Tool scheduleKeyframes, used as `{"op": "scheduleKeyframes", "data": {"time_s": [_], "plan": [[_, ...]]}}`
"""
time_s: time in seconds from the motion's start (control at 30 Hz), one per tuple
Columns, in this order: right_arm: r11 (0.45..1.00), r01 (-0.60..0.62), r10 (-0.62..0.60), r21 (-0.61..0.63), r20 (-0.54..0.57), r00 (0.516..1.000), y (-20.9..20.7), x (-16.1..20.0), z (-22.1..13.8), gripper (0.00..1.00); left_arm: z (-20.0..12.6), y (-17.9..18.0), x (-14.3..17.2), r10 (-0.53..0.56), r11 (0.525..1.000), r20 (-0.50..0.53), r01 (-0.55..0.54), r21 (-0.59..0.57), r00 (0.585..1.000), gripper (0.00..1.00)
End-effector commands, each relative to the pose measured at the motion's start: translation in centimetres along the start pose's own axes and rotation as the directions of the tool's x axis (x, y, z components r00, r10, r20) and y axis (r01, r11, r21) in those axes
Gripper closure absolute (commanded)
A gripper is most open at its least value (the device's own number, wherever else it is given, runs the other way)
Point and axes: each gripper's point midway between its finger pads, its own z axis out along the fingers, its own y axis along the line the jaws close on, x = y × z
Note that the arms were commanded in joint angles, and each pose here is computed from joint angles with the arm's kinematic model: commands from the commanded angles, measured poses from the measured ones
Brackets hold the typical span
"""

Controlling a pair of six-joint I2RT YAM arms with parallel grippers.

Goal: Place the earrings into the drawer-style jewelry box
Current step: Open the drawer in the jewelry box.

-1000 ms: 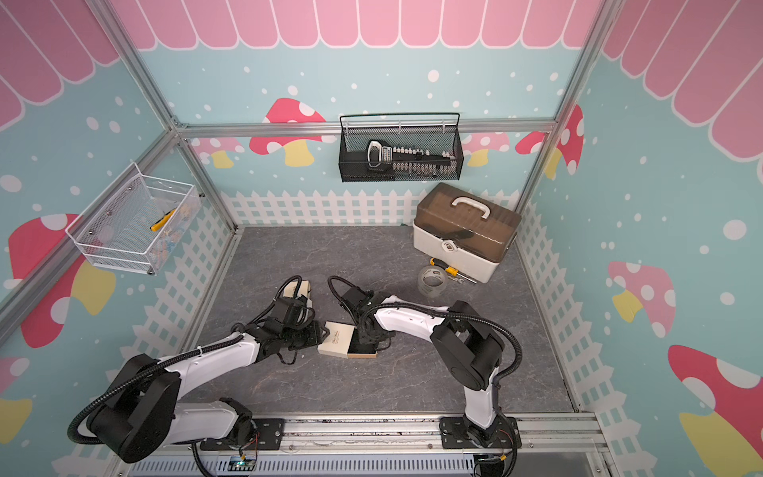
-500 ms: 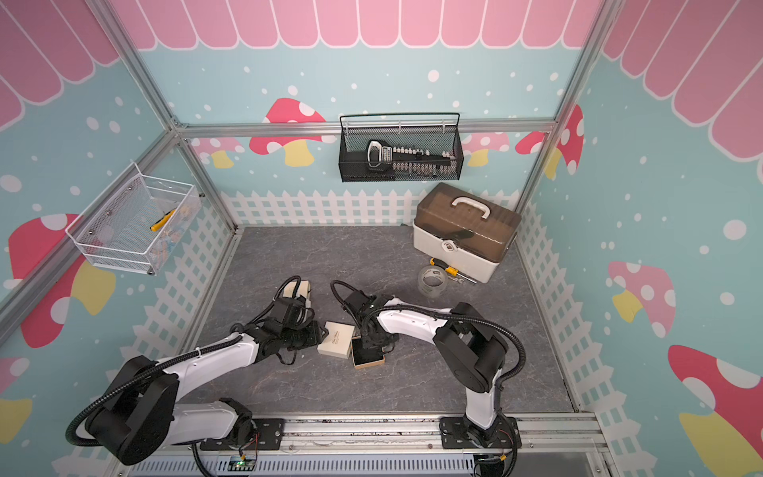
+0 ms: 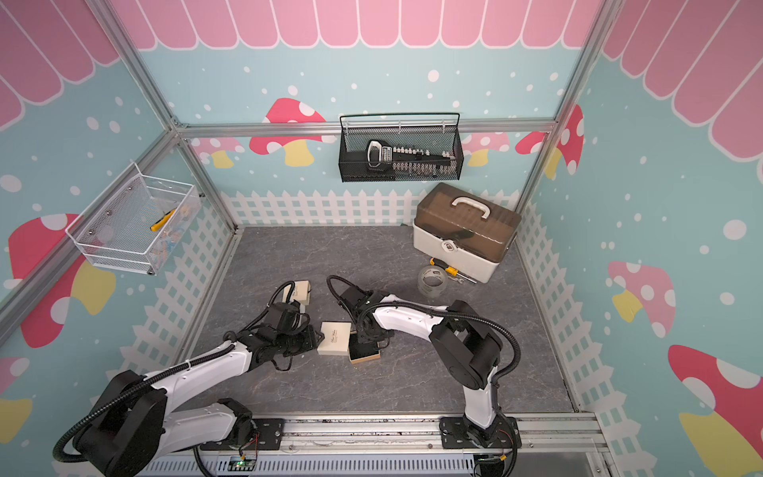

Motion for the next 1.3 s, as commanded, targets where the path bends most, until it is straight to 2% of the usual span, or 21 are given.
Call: {"op": "scheduleKeyframes", "data": {"time_s": [0.0,0.33,1.0,1.27], "plan": [[0.999,-0.028,0.027,0.023,0.025,0.999,0.5,-1.1,0.6,1.00,0.2,1.3,1.7,-0.023,0.999,-0.054,0.021,-0.038,0.998,0.57],[0.996,-0.070,0.067,0.047,0.060,0.996,-0.3,-2.5,0.7,1.00,0.6,2.0,2.0,-0.022,0.997,-0.073,0.017,-0.070,0.997,0.57],[0.976,-0.217,0.213,0.013,0.137,0.967,-1.5,-4.2,1.1,1.00,1.1,2.3,2.6,-0.020,0.997,-0.107,0.011,-0.075,0.994,0.58],[0.974,-0.227,0.227,-0.019,0.094,0.969,-1.1,-3.1,1.7,1.00,1.1,2.2,2.5,-0.014,0.997,-0.103,0.006,-0.076,0.995,0.58]]}}
